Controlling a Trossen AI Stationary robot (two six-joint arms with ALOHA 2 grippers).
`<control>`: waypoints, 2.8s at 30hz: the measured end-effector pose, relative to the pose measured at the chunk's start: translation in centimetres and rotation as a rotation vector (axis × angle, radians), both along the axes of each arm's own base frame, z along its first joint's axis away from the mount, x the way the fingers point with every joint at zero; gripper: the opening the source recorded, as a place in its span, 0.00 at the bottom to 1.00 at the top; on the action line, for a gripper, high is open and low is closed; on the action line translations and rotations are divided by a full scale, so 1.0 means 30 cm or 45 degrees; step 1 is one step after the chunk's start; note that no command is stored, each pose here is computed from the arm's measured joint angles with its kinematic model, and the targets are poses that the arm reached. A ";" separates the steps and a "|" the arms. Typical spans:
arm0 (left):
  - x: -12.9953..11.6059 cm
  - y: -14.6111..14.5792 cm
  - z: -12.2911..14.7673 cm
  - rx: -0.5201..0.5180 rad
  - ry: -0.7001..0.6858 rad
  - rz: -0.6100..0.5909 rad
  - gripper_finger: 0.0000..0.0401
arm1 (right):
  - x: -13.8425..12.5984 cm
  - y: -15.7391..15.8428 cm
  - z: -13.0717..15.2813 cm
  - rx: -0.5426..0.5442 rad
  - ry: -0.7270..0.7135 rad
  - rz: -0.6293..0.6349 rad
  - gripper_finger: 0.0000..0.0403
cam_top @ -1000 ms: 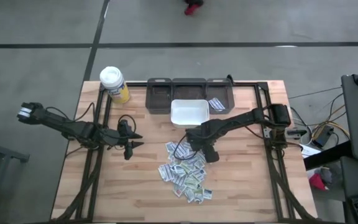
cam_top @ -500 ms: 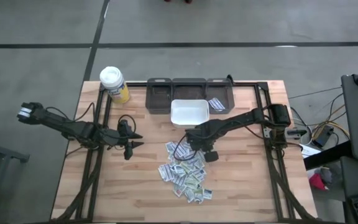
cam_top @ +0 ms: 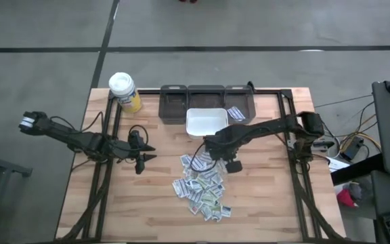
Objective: Pick & Place First Aid Supplies
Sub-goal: Put the blue bandage pack into the right black bin
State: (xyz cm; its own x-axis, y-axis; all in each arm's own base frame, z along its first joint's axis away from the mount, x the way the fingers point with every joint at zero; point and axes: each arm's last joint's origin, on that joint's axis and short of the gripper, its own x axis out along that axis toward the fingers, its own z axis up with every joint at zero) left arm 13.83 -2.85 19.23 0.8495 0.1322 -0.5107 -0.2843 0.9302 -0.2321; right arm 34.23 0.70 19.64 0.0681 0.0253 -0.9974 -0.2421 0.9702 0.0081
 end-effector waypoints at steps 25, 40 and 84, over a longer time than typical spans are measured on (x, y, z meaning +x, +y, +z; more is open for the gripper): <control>0.004 -0.001 0.000 -0.006 -0.005 0.003 0.40 | -0.149 -0.379 0.360 -0.579 -0.677 -0.960 0.02; 0.005 -0.001 0.002 -0.009 -0.015 0.004 0.40 | -0.294 -0.660 0.276 -0.616 -0.246 -0.777 0.02; 0.005 -0.001 0.002 -0.009 -0.016 0.004 0.40 | -0.234 -0.795 0.078 -0.404 0.124 -0.656 0.28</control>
State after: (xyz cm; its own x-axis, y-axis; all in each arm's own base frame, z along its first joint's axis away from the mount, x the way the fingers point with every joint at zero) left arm 13.99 -2.90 19.30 0.8556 0.1312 -0.5007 -0.2841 0.9276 -0.2424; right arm 27.21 -23.14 21.98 -0.0994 -0.2859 -0.9531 0.2463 0.9209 -0.3020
